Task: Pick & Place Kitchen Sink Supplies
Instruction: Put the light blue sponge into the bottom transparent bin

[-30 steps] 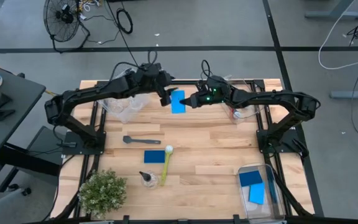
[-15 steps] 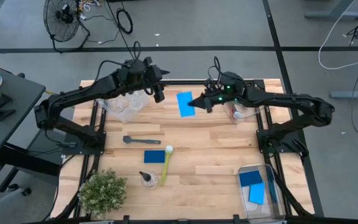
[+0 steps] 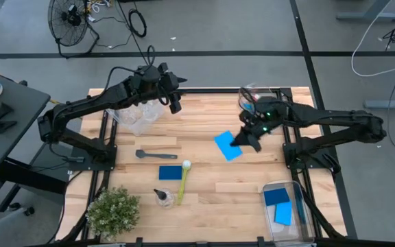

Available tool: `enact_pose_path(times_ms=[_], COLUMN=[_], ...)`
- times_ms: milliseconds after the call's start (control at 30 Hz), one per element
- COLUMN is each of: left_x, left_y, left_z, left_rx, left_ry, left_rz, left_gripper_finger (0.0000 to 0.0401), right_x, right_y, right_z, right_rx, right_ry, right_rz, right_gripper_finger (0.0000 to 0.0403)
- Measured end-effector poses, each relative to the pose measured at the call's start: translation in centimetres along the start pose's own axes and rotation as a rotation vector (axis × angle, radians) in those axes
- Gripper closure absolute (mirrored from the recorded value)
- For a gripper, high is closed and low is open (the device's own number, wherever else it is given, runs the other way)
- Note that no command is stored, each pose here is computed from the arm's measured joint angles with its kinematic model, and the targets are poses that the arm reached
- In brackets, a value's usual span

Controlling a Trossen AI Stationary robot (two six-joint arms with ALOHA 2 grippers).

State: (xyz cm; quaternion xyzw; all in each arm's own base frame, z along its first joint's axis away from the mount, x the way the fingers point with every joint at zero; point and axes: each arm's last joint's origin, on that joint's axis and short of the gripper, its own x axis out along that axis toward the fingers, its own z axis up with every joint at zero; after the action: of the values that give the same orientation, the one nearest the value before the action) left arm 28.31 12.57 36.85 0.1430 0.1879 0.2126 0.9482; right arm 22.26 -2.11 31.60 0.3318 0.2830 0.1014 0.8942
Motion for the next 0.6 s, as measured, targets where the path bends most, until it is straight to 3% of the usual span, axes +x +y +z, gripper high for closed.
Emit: enact_pose_path(times_ms=[200,600], left_x=[0.0,0.0], left_y=[0.0,0.0], left_z=[0.0,0.0], left_rx=[0.0,0.0], left_ry=[0.0,0.0], left_rz=[0.0,0.0], left_gripper_finger=[0.0218,0.0218], right_x=[-1.1,-1.1], right_y=[2.5,4.1], right_z=[-2.4,-7.2], right_rx=[-0.042,0.136], right_ry=[0.108,0.45], right_rz=[0.055,-0.046], right_gripper_finger=[0.039,0.039])
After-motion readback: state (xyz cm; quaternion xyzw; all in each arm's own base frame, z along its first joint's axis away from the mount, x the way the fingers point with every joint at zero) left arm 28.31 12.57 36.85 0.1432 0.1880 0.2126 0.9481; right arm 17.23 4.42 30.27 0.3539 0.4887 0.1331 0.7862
